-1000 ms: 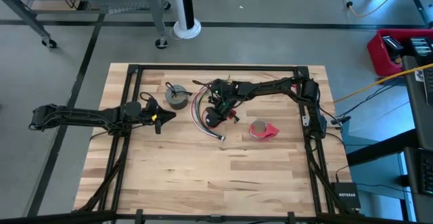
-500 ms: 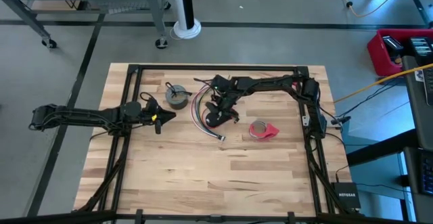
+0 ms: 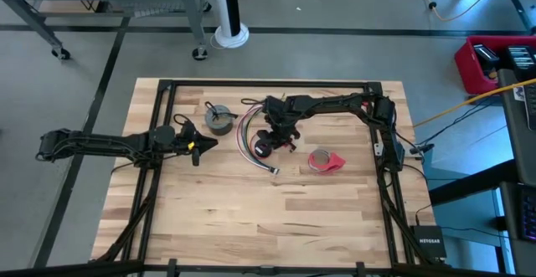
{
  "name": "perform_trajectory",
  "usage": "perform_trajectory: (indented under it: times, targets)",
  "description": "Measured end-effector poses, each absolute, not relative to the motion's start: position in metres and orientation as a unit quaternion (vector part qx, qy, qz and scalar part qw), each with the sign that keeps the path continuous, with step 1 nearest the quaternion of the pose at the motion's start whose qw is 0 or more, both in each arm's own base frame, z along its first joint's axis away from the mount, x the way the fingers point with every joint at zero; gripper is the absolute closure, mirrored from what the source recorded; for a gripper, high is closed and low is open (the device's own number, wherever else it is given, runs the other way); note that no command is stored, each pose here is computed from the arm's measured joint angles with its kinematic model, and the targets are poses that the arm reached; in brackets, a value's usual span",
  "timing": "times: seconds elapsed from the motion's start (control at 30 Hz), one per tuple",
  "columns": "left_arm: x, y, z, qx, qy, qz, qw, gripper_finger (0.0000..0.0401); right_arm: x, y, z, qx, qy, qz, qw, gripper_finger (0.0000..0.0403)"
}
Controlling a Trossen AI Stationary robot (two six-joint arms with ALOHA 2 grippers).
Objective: Coil cords
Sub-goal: Uncoil the red wire from the black spool
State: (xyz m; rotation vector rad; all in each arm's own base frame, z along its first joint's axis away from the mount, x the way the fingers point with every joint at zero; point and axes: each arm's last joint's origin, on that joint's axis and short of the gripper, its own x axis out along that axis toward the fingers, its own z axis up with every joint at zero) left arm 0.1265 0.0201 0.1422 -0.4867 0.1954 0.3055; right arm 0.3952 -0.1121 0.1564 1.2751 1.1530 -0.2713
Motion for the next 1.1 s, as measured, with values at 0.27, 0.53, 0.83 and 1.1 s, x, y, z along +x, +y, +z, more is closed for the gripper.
perform_trajectory:
  times: [0.27, 0.53, 0.83, 1.1]
  targets:
    - [0.126, 0.02, 0.142, -0.24, 0.096, 0.15, 0.954, 0.0347, 0.396, -0.114, 0.156, 0.546, 0.498, -0.143, 0.658, 0.0214]
    - [0.126, 0.02, 0.142, -0.239, 0.096, 0.15, 0.955, 0.0347, 0.402, -0.116, 0.158, 0.539, 0.472, -0.14, 0.684, 0.0214]
    - [0.126, 0.02, 0.142, -0.227, 0.098, 0.149, 0.958, 0.0347, 0.404, -0.117, 0.157, 0.541, 0.466, -0.135, 0.687, 0.0214]
    - [0.127, 0.02, 0.142, -0.253, 0.093, 0.151, 0.951, 0.0347, 0.409, -0.104, 0.137, 0.552, 0.493, -0.125, 0.661, 0.0214]
